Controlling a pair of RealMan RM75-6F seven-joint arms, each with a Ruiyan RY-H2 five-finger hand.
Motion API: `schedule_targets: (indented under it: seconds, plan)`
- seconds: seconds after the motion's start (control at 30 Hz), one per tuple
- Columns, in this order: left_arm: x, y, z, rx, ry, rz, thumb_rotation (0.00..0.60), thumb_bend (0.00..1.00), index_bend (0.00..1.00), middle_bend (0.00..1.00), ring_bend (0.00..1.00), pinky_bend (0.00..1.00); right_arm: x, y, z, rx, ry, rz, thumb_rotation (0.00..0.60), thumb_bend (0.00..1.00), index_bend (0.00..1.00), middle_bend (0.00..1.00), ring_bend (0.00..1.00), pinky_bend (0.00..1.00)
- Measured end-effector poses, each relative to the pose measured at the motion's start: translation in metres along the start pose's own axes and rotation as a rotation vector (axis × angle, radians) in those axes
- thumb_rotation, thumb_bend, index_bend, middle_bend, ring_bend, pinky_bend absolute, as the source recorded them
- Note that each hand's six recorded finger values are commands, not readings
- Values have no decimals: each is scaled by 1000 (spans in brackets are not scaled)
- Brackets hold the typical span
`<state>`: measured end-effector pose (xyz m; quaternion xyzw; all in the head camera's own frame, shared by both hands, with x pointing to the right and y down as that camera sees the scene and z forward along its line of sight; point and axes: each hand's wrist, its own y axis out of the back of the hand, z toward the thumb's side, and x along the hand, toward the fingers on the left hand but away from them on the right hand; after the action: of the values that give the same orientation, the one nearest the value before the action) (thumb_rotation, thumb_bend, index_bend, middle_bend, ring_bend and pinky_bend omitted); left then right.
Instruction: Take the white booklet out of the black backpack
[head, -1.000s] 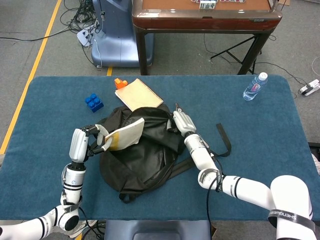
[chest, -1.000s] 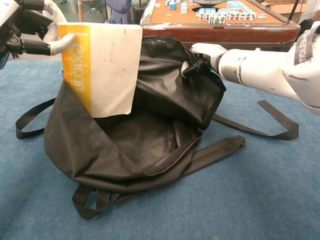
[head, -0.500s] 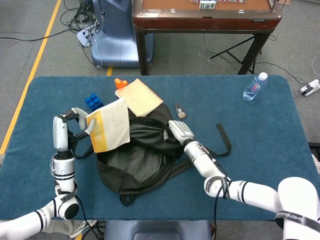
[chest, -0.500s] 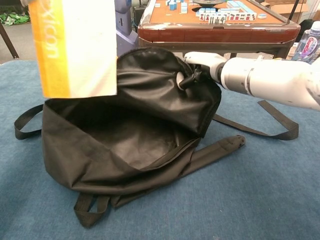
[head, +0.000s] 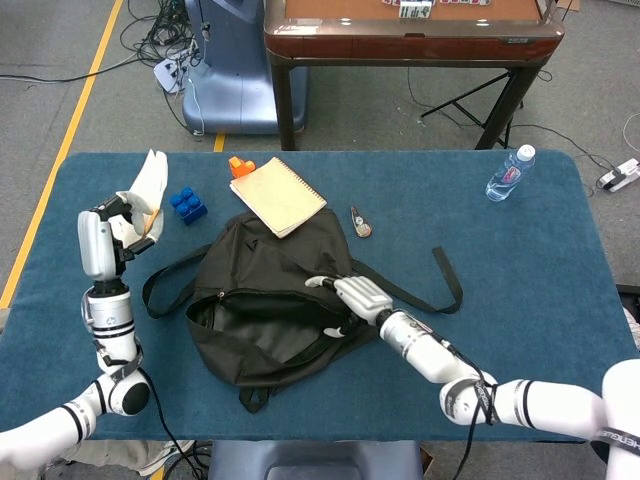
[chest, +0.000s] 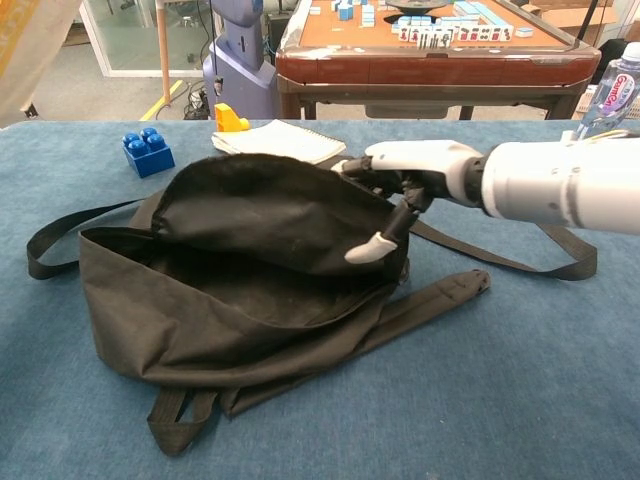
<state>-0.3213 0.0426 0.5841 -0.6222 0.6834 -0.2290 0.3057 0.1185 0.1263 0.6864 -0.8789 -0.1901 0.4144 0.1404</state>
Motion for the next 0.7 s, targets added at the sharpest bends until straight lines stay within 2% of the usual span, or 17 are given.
schedule_targets:
  seconds: [0.23,0.43,0.7]
  plan:
    - [-1,-18,-7,78,2,-58,600,578,789,833,689,656,19,12,-9,-1,-6,-16,600,94,152,180,123,144]
    - [-16,-52,-15,142,9,-148,600,578,788,833,689,658,31,28,-13,-17,-9,-48,600,45,152,180,121,144]
    - [-48,-93,-5,173,-47,-289,600,579,788,833,689,659,50,56,-31,-11,-53,-103,600,45,152,180,122,143]
